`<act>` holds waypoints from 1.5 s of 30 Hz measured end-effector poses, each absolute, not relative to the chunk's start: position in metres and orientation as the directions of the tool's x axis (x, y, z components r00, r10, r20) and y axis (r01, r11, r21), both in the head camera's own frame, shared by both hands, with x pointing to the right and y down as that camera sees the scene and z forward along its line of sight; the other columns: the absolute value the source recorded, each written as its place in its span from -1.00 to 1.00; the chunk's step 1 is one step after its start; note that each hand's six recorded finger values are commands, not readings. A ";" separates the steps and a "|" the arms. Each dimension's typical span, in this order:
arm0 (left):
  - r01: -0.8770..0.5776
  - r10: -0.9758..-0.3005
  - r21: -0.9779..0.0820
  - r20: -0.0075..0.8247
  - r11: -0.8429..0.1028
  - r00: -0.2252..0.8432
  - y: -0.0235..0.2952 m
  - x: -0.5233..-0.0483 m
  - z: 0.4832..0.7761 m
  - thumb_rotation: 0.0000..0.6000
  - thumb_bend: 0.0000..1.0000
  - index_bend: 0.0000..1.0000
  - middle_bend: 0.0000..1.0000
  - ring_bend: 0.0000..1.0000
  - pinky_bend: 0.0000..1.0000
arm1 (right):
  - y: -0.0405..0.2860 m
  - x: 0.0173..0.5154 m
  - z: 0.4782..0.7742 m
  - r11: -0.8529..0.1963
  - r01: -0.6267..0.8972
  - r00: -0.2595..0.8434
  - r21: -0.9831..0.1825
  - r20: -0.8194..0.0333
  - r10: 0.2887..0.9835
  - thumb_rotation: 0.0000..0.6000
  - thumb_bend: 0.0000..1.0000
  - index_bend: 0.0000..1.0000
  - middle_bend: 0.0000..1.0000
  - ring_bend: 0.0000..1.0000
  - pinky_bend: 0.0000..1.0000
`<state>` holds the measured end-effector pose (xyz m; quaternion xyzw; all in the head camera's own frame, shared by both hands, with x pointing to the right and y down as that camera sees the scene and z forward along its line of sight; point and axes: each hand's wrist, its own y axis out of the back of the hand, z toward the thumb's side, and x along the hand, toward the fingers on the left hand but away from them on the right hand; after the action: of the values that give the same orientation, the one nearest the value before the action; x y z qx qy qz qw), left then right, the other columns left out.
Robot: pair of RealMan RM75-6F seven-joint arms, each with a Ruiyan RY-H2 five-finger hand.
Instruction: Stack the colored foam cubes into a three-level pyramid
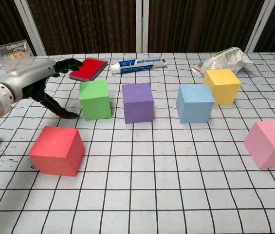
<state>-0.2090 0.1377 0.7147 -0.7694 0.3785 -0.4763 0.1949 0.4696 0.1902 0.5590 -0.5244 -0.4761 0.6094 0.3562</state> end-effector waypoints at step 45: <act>-0.411 -0.823 -0.714 0.490 -0.567 0.286 0.115 -0.176 0.747 1.00 -0.73 -0.83 -0.18 -0.92 -0.92 | 0.192 0.482 0.566 -0.312 0.084 -0.215 -0.946 -0.323 0.922 1.00 -0.99 -1.00 -1.00 -1.00 -1.00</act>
<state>-0.1756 0.1153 0.7466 -0.7671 0.4023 -0.4419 0.2335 0.4819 0.1923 0.5661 -0.5259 -0.4778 0.6160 0.3401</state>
